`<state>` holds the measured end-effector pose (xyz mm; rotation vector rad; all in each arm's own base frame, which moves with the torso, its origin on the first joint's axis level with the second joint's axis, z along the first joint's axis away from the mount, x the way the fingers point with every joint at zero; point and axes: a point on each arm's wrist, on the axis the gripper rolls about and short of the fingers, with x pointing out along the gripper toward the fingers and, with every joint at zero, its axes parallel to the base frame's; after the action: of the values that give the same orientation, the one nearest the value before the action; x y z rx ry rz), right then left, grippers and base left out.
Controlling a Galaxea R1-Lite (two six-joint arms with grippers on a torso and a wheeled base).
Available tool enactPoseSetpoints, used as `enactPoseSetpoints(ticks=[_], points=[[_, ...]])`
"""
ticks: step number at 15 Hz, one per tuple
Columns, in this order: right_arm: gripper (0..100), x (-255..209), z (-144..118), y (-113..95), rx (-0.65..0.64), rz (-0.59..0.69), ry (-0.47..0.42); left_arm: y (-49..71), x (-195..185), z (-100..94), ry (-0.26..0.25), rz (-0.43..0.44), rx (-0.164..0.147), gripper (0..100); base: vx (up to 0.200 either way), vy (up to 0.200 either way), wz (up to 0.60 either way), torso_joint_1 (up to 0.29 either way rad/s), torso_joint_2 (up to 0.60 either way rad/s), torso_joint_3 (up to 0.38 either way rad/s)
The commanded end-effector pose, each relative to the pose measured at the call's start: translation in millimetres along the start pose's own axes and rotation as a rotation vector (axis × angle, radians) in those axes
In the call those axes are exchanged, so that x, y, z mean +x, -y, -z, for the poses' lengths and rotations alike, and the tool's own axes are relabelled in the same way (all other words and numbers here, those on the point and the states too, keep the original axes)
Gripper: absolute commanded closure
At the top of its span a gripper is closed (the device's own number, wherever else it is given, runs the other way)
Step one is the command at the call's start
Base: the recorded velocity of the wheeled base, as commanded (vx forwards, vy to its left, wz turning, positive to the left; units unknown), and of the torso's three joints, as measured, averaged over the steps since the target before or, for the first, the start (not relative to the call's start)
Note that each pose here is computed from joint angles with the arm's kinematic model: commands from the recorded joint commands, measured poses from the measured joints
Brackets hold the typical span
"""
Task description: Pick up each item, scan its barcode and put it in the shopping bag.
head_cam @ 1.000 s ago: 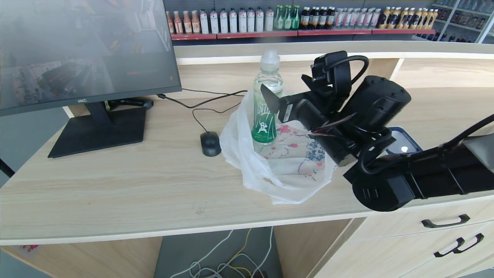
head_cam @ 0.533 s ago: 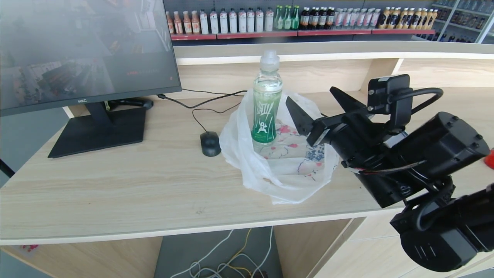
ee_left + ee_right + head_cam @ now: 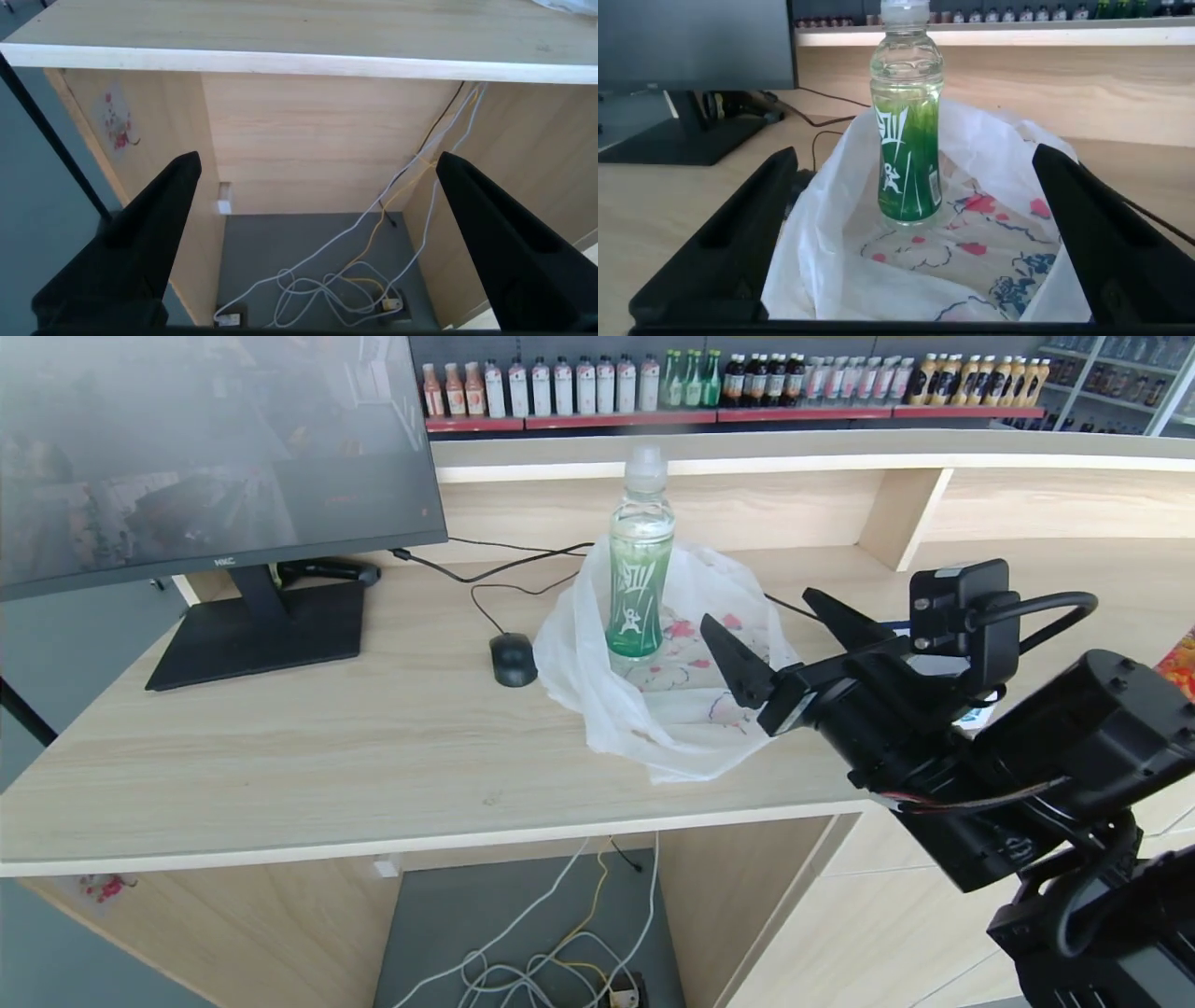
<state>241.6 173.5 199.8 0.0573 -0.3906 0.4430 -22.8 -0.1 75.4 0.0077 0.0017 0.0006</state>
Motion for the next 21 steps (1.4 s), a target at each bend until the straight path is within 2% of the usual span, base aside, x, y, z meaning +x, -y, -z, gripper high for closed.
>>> enactPoseSetpoints(ticks=[1,3,7,9,13,21], points=[[0,-2.9,1.1,0.5,0.0,0.0,-0.011,0.0,0.0,0.0,0.0,-0.001,0.0,0,0.0,0.0,0.0,0.0,0.0,0.0],[0,-2.6,1.3,0.0,0.004,-0.003,-0.011,0.0,0.0,0.0,0.0,0.001,0.002,0,0.0,0.0,0.0,0.0,0.0,0.0],[0,-7.1,-4.9,1.4,0.005,0.0,0.0,0.0,0.0,0.0,0.0,0.001,0.002,0,0.0,-0.2,0.0,0.007,0.0,0.002],[0,-25.6,-2.1,3.8,-0.009,-0.008,-0.05,0.0,0.0,0.0,0.0,-0.001,-0.002,0,0.0,-0.2,0.0,-0.002,0.0,0.002],[0,-38.8,-5.4,10.1,-0.013,0.005,-0.065,0.0,0.0,0.0,0.0,-0.001,-0.002,0,0.0,-0.2,0.0,0.006,0.0,0.005],[0,-38.7,-3.3,9.8,-0.013,0.002,-0.073,0.0,0.0,0.0,0.0,-0.002,-0.008,0,0.0,-0.2,0.0,0.004,0.0,0.002]])
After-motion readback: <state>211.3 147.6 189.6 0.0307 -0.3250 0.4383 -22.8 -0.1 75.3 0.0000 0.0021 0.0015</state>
